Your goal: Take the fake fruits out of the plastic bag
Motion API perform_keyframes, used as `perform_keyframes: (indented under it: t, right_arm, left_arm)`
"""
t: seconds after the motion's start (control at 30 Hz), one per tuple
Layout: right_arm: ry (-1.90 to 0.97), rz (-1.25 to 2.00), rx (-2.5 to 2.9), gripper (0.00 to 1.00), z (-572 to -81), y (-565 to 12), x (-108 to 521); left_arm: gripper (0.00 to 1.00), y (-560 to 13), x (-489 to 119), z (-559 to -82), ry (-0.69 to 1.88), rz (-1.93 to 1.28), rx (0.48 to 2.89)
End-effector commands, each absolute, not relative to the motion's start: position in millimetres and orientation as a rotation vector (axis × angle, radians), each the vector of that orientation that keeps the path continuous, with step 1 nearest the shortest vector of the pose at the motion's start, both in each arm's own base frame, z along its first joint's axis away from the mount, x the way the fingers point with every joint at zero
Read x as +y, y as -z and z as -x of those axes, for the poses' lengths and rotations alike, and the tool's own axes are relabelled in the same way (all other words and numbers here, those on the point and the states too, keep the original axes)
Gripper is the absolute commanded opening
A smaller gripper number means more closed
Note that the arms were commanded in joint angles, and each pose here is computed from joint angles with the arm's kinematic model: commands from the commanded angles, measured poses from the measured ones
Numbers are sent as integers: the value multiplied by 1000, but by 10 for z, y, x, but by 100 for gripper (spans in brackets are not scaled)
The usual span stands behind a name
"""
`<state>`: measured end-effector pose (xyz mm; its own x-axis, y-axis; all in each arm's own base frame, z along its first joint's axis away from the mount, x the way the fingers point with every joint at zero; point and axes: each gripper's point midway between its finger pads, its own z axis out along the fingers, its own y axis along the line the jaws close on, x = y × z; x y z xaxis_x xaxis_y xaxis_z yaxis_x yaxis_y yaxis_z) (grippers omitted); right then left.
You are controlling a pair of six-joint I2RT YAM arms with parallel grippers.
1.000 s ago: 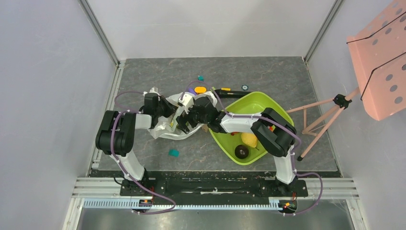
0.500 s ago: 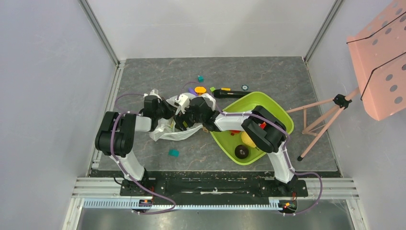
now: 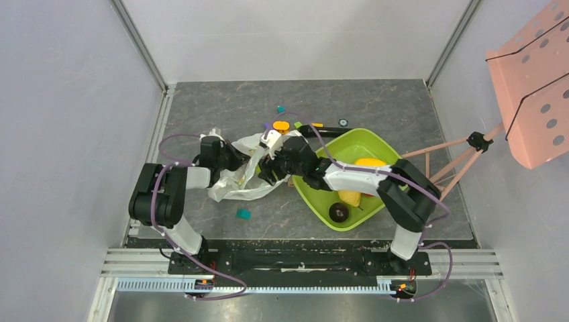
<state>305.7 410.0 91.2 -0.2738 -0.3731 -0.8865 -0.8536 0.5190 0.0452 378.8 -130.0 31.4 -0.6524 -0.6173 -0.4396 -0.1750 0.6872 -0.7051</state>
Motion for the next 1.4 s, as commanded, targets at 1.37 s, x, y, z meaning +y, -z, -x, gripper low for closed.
perform_keyframes:
  t: [1.37]
  right_arm:
    - [-594,425,1807,56,-2772,-2104,1947]
  left_arm:
    - [6,-1640,-992,-3379,727,586,1955]
